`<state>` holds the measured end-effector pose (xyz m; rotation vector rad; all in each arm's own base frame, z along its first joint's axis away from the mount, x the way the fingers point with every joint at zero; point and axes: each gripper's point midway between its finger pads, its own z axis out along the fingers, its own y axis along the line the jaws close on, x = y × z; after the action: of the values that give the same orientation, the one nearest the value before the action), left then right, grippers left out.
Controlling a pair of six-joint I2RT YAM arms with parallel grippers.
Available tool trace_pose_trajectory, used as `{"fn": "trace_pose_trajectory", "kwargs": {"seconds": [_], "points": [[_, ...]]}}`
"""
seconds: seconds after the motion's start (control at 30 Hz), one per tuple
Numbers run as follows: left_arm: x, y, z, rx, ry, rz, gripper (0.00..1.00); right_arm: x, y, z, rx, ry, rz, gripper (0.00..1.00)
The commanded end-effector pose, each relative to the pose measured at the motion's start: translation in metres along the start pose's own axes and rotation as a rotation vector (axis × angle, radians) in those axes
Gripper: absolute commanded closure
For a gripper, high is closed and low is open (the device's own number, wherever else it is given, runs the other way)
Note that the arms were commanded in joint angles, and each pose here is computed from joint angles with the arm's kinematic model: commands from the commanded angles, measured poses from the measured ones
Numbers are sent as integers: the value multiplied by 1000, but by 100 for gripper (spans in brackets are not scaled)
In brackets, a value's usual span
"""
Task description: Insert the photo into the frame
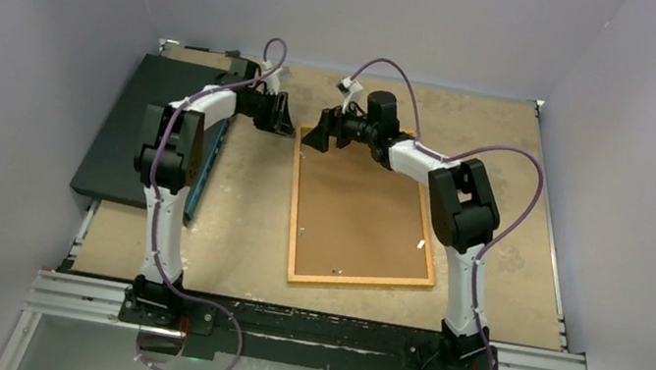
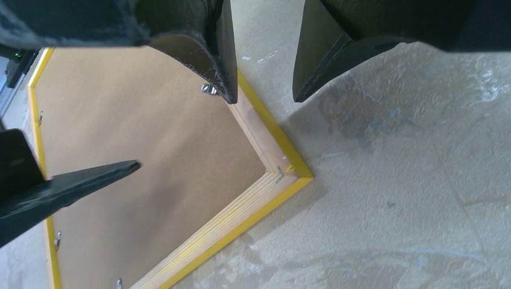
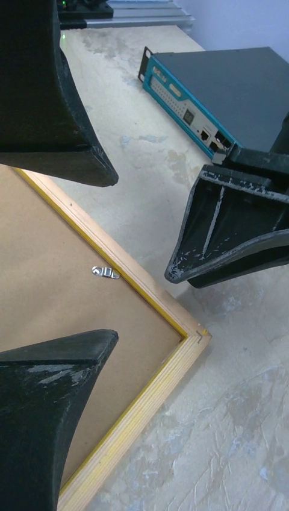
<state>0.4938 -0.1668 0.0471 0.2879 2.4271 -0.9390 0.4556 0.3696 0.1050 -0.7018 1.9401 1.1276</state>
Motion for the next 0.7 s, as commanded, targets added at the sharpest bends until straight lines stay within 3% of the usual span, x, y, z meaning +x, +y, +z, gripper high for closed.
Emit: {"fn": "trace_pose_trajectory", "kwargs": {"seconds": [0.0, 0.2, 0.53, 0.67], "points": [[-20, -16, 5, 65, -55, 18, 62, 1, 5, 9, -43, 20, -44, 10], [-11, -18, 15, 76, -34, 24, 67, 7, 2, 11, -46, 30, -46, 10], [6, -4, 29, 29, 8, 3, 90, 21, 3, 21, -82, 87, -85, 11], [8, -4, 30, 24, 9, 3, 95, 29, 5, 28, -91, 119, -104, 11]]}}
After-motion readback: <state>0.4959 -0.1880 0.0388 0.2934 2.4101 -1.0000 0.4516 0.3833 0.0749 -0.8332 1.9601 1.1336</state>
